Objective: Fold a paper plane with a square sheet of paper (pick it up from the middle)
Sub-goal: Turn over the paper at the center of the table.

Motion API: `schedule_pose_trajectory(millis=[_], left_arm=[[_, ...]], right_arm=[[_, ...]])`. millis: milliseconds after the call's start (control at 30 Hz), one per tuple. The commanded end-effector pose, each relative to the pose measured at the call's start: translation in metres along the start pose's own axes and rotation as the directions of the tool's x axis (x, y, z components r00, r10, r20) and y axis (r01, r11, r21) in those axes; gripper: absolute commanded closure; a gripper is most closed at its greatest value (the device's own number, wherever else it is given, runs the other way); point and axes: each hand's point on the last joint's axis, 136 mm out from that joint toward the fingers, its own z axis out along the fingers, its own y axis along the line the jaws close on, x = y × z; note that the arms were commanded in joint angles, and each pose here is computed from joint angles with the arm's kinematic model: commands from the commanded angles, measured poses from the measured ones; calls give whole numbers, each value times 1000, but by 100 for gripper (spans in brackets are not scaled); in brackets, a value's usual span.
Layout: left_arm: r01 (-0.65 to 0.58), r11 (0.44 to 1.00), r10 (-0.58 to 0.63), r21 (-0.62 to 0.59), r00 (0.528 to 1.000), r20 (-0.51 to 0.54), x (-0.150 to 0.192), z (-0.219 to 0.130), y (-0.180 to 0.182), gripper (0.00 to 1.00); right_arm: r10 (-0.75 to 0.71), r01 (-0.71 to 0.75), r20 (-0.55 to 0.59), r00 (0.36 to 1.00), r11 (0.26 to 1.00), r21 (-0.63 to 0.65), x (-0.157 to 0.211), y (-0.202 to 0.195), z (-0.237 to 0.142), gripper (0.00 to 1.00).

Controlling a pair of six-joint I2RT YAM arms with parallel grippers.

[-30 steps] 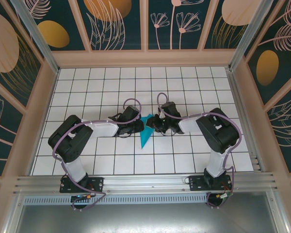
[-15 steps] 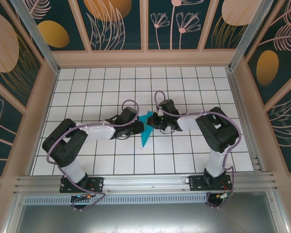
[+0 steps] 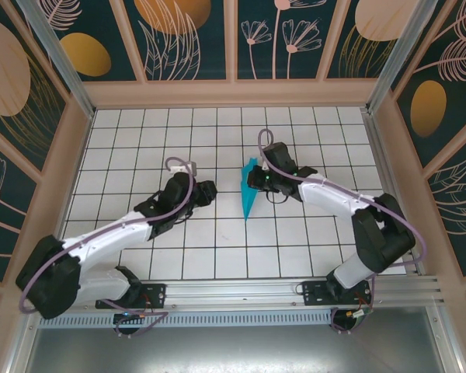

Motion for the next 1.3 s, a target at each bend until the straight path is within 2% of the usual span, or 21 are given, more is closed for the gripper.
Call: schedule_pose_trajectory(millis=[0, 100, 200, 267, 367, 500, 600, 700, 800, 900, 967, 1067, 1133, 1267], left_arm=[[42, 997, -34, -59, 991, 133, -17, -17, 19, 59], [70, 995, -54, -70, 978, 201, -25, -30, 29, 57], [92, 993, -70, -80, 968, 242, -29, -38, 36, 55], [106, 991, -81, -86, 963, 255, -28, -41, 41, 55], [129, 988, -100, -90, 958, 270, -27, -45, 47, 54], [148, 984, -112, -101, 949, 294, -29, -53, 54, 53], [158, 982, -118, -106, 944, 309, -29, -58, 58, 52], [173, 980, -133, -102, 940, 314, -27, -62, 62, 52], [191, 977, -150, -98, 934, 324, -27, -65, 66, 52], [194, 977, -153, -94, 931, 332, -28, -67, 66, 52], [193, 976, -151, -99, 932, 330, -27, -66, 67, 52], [186, 978, -145, -99, 937, 319, -25, -63, 66, 52], [182, 978, -143, -102, 941, 306, -23, -60, 65, 52], [172, 980, -138, -102, 950, 279, -20, -52, 61, 52]], right_arm=[[-100, 89, 35, 994, 967, 237, -15, -24, -36, 97], [-170, 145, 24, 985, 898, 416, -23, -38, -58, 97], [-224, 187, -14, 974, 777, 601, -26, -53, -76, 99], [-238, 210, -49, 970, 718, 664, -25, -56, -79, 99], [-256, 256, -109, 960, 661, 705, -17, -55, -67, 99], [-255, 348, -239, 937, 604, 718, 12, -60, -28, 98], [-250, 395, -306, 919, 595, 700, 33, -58, 2, 98], [-238, 405, -338, 911, 678, 614, 53, -41, 36, 95], [-220, 383, -355, 908, 779, 496, 67, -16, 60, 86], [-233, 334, -320, 918, 890, 310, 70, 28, 66, 68], [-238, 298, -287, 928, 935, 191, 68, 53, 60, 58], [-234, 257, -233, 944, 964, 73, 58, 72, 44, 43], [-223, 231, -189, 956, 973, 21, 49, 76, 31, 41], [-171, 147, -146, 974, 976, -161, 42, 77, 6, 39]])
